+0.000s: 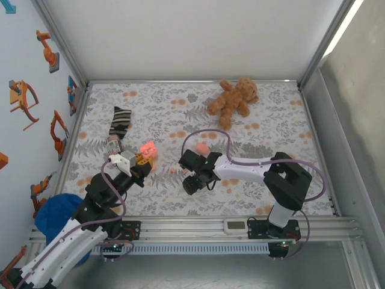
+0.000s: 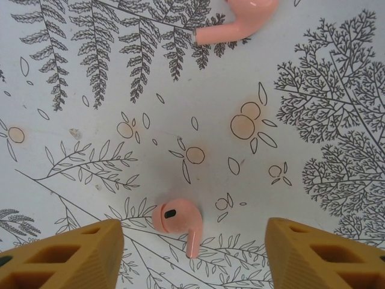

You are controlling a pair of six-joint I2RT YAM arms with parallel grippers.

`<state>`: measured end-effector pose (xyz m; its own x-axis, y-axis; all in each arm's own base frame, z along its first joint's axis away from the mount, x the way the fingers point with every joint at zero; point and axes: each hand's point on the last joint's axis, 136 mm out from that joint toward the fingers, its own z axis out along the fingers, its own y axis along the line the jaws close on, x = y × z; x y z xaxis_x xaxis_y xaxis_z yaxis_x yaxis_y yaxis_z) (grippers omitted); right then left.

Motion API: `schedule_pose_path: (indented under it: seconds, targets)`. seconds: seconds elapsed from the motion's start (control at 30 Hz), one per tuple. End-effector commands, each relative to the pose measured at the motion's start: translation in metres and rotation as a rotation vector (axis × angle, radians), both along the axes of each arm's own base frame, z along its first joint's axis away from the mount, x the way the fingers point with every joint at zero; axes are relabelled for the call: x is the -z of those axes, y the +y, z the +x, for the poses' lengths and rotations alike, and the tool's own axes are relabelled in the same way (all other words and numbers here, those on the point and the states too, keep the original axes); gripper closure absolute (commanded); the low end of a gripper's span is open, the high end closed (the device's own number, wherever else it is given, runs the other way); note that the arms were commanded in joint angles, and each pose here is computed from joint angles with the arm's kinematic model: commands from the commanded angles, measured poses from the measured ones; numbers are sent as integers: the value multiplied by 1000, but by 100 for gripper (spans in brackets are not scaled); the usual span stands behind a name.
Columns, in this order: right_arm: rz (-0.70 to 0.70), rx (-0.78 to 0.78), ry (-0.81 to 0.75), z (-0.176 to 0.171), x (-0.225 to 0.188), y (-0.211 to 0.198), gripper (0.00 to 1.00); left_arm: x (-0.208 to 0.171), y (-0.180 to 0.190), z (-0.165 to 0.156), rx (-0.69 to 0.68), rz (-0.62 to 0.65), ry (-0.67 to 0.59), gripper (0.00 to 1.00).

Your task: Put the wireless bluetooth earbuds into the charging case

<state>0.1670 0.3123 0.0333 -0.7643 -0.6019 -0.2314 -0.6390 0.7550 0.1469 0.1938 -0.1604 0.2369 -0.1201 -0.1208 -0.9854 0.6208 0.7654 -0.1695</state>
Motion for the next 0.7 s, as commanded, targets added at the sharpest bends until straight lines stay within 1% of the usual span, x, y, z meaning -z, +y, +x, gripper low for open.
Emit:
schedule_pose_path:
  seconds: [0.0,0.4,0.43,0.47,0.57,0.67]
  targets:
    - [2,-12,35,-1,0,4,42,-11,1,-2,0,-22,-27,100]
    - [12,-13,83,-3,9,8,46,-10,2,-2,-3,-22,-23,100]
    - [8,-12,85,-3,10,7,47,-11,2,-2,-3,-23,-25,100]
    - [8,-13,88,-3,11,7,51,-10,2,-2,-5,-21,-22,100]
    - [7,-14,96,-4,13,8,53,-10,2,-2,-5,-21,-23,100]
    - [9,-18,102,-5,13,10,59,-9,2,-2,-5,-19,-21,100]
